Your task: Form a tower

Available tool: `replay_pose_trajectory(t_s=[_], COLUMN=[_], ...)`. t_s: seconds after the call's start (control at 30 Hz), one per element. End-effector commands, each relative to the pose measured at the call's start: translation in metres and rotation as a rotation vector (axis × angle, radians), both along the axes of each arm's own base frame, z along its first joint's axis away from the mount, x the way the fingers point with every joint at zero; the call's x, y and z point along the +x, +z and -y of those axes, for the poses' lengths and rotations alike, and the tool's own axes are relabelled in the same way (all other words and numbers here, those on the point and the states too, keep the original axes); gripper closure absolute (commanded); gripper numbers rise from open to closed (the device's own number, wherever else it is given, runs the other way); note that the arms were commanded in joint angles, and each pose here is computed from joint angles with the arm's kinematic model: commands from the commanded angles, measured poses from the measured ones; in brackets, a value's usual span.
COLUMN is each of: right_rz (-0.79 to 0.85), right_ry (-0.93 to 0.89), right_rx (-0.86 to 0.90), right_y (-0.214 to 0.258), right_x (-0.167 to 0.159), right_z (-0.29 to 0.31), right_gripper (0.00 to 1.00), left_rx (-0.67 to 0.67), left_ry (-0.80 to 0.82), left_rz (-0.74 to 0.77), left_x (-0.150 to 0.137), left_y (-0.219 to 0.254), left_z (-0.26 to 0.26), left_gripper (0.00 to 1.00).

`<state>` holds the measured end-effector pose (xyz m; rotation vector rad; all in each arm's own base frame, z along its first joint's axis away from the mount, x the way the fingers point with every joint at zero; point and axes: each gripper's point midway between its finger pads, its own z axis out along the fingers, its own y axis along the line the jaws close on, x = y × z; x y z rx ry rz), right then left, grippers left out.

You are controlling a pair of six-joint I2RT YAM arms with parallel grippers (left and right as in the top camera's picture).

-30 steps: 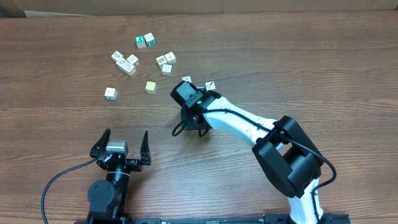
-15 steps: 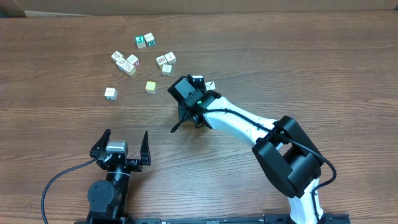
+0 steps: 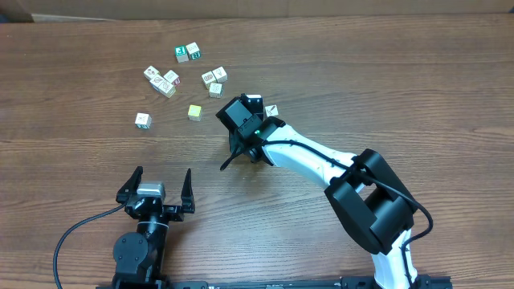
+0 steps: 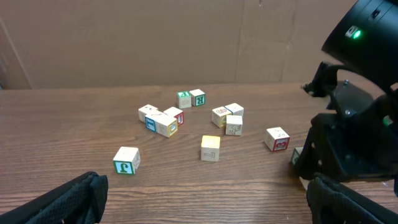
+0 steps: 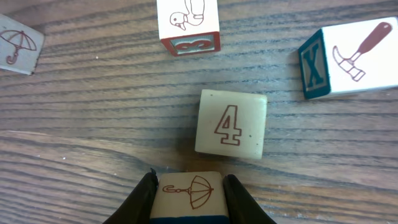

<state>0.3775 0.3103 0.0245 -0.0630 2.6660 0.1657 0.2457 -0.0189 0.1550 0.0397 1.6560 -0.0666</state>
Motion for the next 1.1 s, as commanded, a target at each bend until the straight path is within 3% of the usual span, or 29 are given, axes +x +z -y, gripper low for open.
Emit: replay_pose_trajectory(t_s=[0.0,0.13,0.33,0.53,0.67,1.07], right_rz=[-0.022,-0.02,0.05,0.031,-0.017,0.056], right_ry=[-0.015,-0.029,-0.137,-0.176,-0.129,-0.019], right_rx=[-0.041,-0.057,-0.084,0.106,0.235,0.287], right_y=[-0.02,-0.027,-0.02,-0.014,-0.011,0.003], right_x=[0.002,0.01,0.047,0.081,0.082,0.07], right_z=[0.011,0.021,0.06,0.074,0.061,0.003], right_gripper=[0.91,0.91,0.92,0.94,0.96,0.96], left_rx=[0.014,0.014,0.014,0.014,0.014,0.014], left_ry=[-0.006,-0.006,-0.006,-0.006,-0.006,-0.006], left_rz=[0.011,0.011,0.011,0.011,0.011,0.011], left_x=[0.0,0.0,0.0,0.0,0.0,0.0], left_y=[0.001,0.001,0.001,0.001,0.001,0.001], left_z=[0.0,0.0,0.0,0.0,0.0,0.0], left_gripper=[0.0,0.01,0.0,0.0,0.01,0.0])
